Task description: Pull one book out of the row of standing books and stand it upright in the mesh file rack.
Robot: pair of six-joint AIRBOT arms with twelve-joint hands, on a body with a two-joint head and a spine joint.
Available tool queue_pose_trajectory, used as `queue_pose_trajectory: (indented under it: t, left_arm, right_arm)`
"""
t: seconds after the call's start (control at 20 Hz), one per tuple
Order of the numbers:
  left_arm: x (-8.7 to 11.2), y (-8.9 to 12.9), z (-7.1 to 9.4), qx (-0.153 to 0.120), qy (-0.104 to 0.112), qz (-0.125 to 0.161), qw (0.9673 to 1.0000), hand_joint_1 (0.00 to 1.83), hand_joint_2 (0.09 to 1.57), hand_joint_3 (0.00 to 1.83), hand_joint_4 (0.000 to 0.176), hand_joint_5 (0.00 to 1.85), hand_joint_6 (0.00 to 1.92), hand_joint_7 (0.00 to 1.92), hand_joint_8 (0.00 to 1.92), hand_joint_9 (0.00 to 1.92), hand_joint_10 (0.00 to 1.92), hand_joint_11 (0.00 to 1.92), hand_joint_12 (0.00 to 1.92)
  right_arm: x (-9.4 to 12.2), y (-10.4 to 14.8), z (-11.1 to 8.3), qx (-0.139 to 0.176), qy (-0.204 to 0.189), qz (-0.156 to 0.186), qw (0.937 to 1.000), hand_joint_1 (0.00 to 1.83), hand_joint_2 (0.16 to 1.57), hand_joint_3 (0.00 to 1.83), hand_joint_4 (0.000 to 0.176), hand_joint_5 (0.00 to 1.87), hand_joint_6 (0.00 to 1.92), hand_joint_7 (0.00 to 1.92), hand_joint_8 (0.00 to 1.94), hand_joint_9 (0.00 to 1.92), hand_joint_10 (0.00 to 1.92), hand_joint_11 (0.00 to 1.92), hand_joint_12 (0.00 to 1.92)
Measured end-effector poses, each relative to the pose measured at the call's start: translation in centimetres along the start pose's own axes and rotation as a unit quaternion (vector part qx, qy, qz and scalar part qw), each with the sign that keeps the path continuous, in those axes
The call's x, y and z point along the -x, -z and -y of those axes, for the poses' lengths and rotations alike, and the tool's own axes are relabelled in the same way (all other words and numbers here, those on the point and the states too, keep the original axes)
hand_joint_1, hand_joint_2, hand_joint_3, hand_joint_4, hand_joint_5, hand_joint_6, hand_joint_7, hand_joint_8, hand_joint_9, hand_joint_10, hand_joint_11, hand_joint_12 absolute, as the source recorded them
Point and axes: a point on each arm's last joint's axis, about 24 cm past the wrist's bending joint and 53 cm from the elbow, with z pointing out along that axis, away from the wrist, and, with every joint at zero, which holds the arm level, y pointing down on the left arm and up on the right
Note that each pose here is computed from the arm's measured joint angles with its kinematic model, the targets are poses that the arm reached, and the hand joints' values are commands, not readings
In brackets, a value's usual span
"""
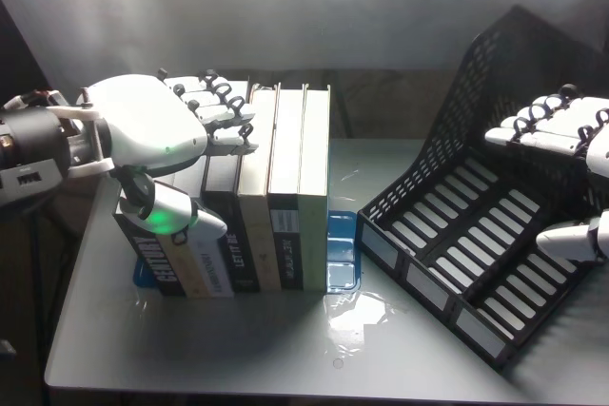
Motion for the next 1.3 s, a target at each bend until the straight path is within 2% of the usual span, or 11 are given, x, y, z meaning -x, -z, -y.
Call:
queue_pose_trajectory:
  t: [0.1,0.2,0.5,0.55,0.6,0.75,0.85,1.1,1.15,1.25,1.3]
  left_arm:
    - [-0.2,-0.2,-0.2,0.004,0.0,-0.003,1.0,0.22,1.12,0.0,0.023,0.3,0.05,0.0,0.0,0.0,0.0,0.0,0.0]
    - [-0.7,-0.7,-0.3,0.008,-0.002,-0.01,0.9999,0.22,1.11,0.0,0.034,0.3,0.04,0.0,0.0,0.0,0.0,0.0,0.0]
    - [-1.6,-1.3,0.3,0.007,-0.034,-0.029,0.999,0.25,1.11,0.0,0.044,0.4,0.05,0.0,0.0,0.0,0.0,0.0,0.0]
    - [-1.7,-1.3,0.5,0.004,-0.023,-0.031,0.9992,0.24,1.1,0.0,0.04,0.45,0.03,0.0,0.0,0.0,0.0,0.0,0.0]
    - [-1.8,-1.3,0.6,0.008,0.029,-0.034,0.999,0.24,1.1,0.0,0.037,0.49,0.04,0.0,0.0,0.0,0.0,0.0,0.0]
    - [-2.4,-1.3,1.8,-0.006,0.009,-0.042,0.9991,0.12,1.1,0.0,0.029,0.58,0.03,0.0,0.0,0.0,0.0,0.0,0.0]
    - [-2.6,-0.8,2.1,-0.011,0.007,-0.045,0.9989,0.16,1.1,0.0,0.048,0.61,0.03,0.0,0.0,0.0,0.0,0.0,0.0]
    - [-3.8,0.6,3.7,-0.039,-0.035,-0.06,0.9968,0.15,1.1,0.0,0.081,0.64,0.03,0.0,0.0,0.0,0.0,0.0,0.0]
    - [-4.0,0.9,4.0,-0.045,-0.039,-0.062,0.9963,0.13,1.12,0.0,0.069,0.61,0.02,0.0,0.0,0.0,0.0,0.0,0.0]
    - [-4.6,1.7,4.4,-0.055,-0.045,-0.068,0.9952,0.18,1.12,0.0,0.082,0.59,0.0,0.0,0.0,0.0,0.0,0.0,0.0]
    - [-4.8,1.8,4.7,-0.06,-0.047,-0.069,0.9947,0.2,1.11,0.0,0.075,0.59,0.0,0.0,0.0,0.0,0.0,0.0,0.0]
  right_arm:
    - [0.0,-0.1,0.0,-0.001,-0.003,0.001,1.0,0.29,1.23,0.0,0.0,0.0,0.0,0.0,0.0,0.0,0.0,0.0,0.0]
    - [-0.1,-0.1,0.0,-0.001,-0.004,0.0,1.0,0.29,1.23,0.0,0.0,0.0,0.0,0.0,0.0,0.0,0.0,0.0,0.0]
    - [0.0,-0.1,0.1,-0.002,-0.009,0.002,1.0,0.34,1.24,0.01,0.0,0.0,0.0,0.0,0.0,0.0,0.0,0.0,0.0]
    - [0.0,-0.1,0.1,-0.002,-0.009,0.003,1.0,0.34,1.24,0.0,0.0,0.0,0.0,0.0,0.0,0.0,0.0,0.0,0.0]
    - [0.0,-0.1,0.1,-0.003,-0.011,0.003,0.9999,0.35,1.24,0.0,0.0,0.0,0.0,0.0,0.0,0.0,0.0,0.0,0.0]
    - [0.0,-0.1,0.3,-0.005,-0.013,0.003,0.9999,0.36,1.24,0.0,0.0,0.0,0.0,0.0,0.0,0.0,0.0,0.0,0.0]
    - [0.0,-0.1,0.3,-0.006,-0.015,0.004,0.9999,0.34,1.24,0.0,0.0,0.0,0.0,0.0,0.0,0.0,0.0,0.0,0.0]
    - [0.0,0.0,0.4,-0.007,-0.018,0.006,0.9998,0.36,1.25,0.0,0.0,0.0,0.0,0.0,0.0,0.0,0.0,0.0,0.0]
    - [-0.2,0.0,0.5,-0.009,-0.019,0.004,0.9998,0.34,1.25,0.0,0.0,0.0,0.0,0.0,0.0,0.0,0.0,0.0,0.0]
    - [-0.2,0.1,0.8,-0.013,-0.021,0.003,0.9997,0.33,1.24,0.0,0.0,0.0,0.0,0.0,0.0,0.0,0.0,0.0,0.0]
    - [-0.2,0.1,0.8,-0.013,-0.023,0.004,0.9996,0.34,1.24,0.0,0.0,0.0,0.0,0.0,0.0,0.0,0.0,0.0,0.0]
